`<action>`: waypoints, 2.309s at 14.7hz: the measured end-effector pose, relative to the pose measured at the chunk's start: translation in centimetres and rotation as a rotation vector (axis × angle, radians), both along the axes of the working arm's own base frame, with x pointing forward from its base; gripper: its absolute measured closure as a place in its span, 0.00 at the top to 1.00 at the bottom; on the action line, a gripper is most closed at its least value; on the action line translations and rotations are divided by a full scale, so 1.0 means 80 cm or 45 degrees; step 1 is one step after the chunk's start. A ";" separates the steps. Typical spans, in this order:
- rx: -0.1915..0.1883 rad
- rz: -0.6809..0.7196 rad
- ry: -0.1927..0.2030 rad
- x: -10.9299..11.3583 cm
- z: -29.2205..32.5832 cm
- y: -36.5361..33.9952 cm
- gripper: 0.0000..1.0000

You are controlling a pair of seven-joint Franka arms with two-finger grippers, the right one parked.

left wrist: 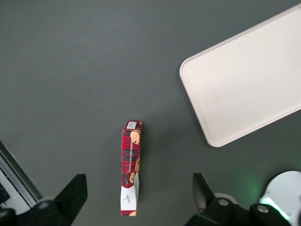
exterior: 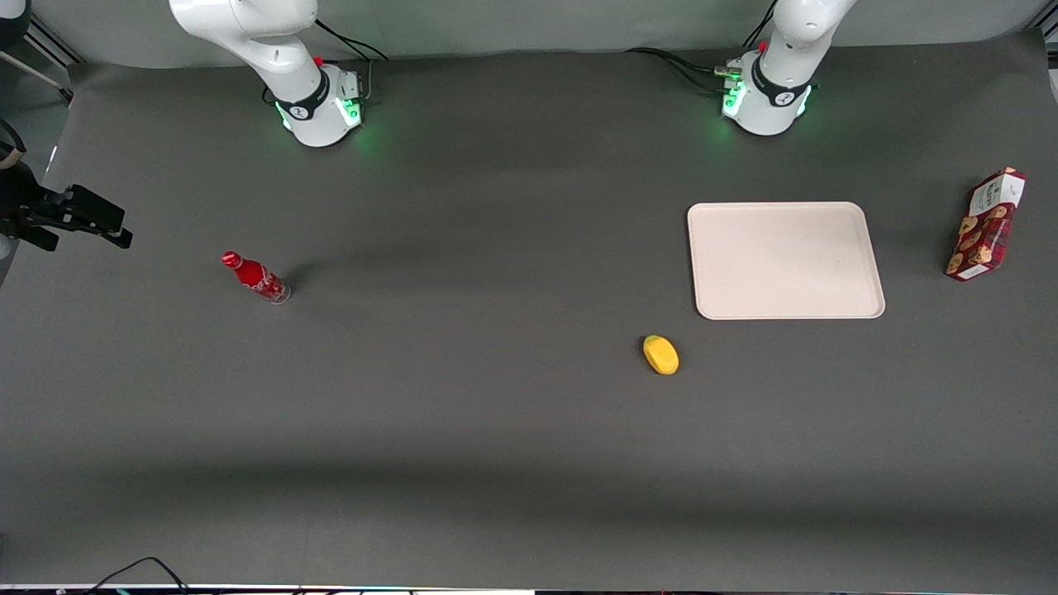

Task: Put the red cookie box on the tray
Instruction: 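Close the left gripper on the shortbread box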

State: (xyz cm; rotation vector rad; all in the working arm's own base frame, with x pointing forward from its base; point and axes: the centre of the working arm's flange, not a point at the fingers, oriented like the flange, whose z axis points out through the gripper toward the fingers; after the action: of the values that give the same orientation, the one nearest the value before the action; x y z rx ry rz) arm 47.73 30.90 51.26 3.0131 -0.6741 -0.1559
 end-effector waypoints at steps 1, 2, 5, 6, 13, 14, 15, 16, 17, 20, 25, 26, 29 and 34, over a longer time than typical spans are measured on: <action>0.014 -0.020 0.016 -0.003 -0.028 0.005 1.00; 0.036 -0.056 0.020 -0.007 -0.053 0.009 1.00; 0.072 -0.146 -0.037 -0.035 -0.125 0.034 1.00; 0.070 -0.155 -0.044 -0.048 -0.146 0.043 1.00; 0.046 -0.145 -0.093 -0.136 -0.265 0.115 1.00; 0.056 -0.127 -0.110 -0.146 -0.277 0.120 1.00; 0.063 -0.111 -0.124 -0.157 -0.290 0.122 1.00; 0.065 -0.098 -0.132 -0.166 -0.302 0.122 1.00; 0.057 -0.087 -0.131 -0.175 -0.313 0.120 1.00; 0.058 -0.066 -0.147 -0.194 -0.339 0.111 1.00; 0.055 -0.064 -0.170 -0.204 -0.370 0.094 1.00; 0.052 -0.064 -0.170 -0.204 -0.372 0.093 1.00; 0.052 -0.064 -0.170 -0.204 -0.372 0.093 0.94; 0.060 -0.075 -0.177 -0.202 -0.369 0.096 0.37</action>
State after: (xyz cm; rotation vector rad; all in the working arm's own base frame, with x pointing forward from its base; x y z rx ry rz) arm 31.56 38.60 21.70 3.0727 -0.7822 0.0370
